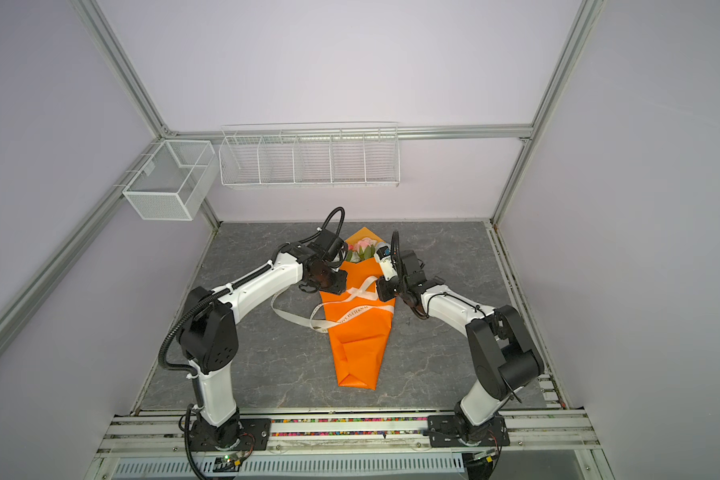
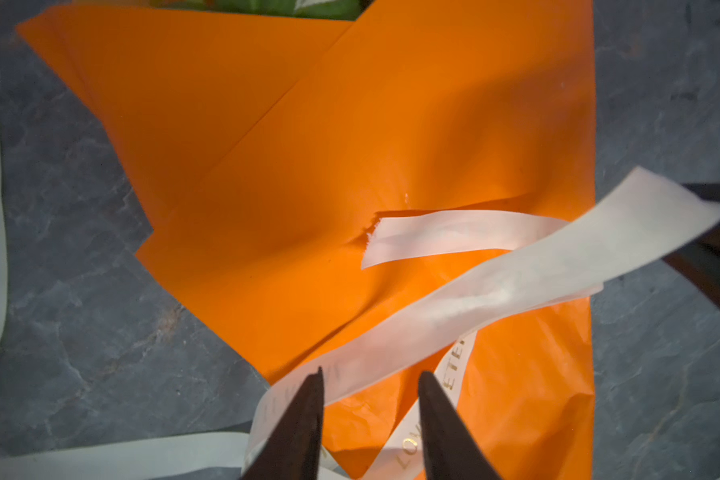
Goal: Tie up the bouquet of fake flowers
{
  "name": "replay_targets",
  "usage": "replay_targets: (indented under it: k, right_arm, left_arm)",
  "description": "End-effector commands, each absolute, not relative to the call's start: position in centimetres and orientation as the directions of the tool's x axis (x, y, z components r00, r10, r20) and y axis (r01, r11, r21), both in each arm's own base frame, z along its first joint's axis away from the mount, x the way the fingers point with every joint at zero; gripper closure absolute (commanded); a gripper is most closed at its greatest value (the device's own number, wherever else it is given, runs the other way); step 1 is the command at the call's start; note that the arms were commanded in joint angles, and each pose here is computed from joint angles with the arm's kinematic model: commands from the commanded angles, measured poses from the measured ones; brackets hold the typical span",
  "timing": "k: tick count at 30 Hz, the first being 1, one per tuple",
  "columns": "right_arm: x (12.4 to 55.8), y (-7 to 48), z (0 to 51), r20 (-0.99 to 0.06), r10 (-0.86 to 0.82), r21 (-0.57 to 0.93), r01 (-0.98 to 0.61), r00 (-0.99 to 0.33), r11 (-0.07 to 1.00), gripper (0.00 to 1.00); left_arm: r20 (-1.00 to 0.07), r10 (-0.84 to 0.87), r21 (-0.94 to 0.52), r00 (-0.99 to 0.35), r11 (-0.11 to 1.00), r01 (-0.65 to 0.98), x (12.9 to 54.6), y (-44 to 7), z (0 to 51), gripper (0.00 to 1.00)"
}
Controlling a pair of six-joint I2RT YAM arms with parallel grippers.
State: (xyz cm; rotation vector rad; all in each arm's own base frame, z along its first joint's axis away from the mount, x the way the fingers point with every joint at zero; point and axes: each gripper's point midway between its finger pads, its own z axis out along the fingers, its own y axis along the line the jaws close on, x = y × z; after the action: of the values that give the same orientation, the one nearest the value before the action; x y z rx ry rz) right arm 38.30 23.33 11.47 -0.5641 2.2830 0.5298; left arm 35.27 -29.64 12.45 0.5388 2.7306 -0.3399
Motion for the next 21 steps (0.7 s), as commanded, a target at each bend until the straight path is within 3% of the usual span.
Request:
replay_targets:
  k: [1,3,5,9,15,21]
  right_arm:
    - [38.3,22.7,10.7,-0.659,-0.214,0.236,-0.468,-0.721,0.852,0.93]
    - [38.5,22.5,10.5,-0.63,-0.203,0.243,-0.439,-0.749,0.865,0.93]
    - [38.7,22.6,10.5,-0.611,-0.192,0.265,-0.426,-0.768,0.865,0.93]
    - [38.7,22.8,10.4,-0.575,-0.17,0.309,-0.405,-0.8,0.861,0.93]
    - [38.8,22.4,9.8,-0.544,-0.142,0.338,-0.371,-0.827,0.865,0.93]
    - [38.9,22.1,9.5,-0.529,-0.125,0.36,-0.356,-0.839,0.862,0.93]
  left_arm:
    - [-0.438,0.31,-0.197,-0.844,0.883,0.426,34.7,-29.9,15.5,0.55]
    - [-0.474,0.355,-0.281,-0.806,0.806,0.521,33.1,-31.6,16.2,0.55]
    - [-0.479,0.405,-0.321,-0.779,0.746,0.584,31.6,-32.9,15.9,0.62]
    - [-0.388,0.506,-0.33,-0.771,0.705,0.628,29.6,-34.0,13.2,0.63]
    - [-0.349,0.566,-0.212,-0.747,0.728,0.652,30.0,-34.4,10.4,0.53]
    - [-0.323,0.589,-0.179,-0.74,0.73,0.659,30.4,-34.2,8.8,0.51]
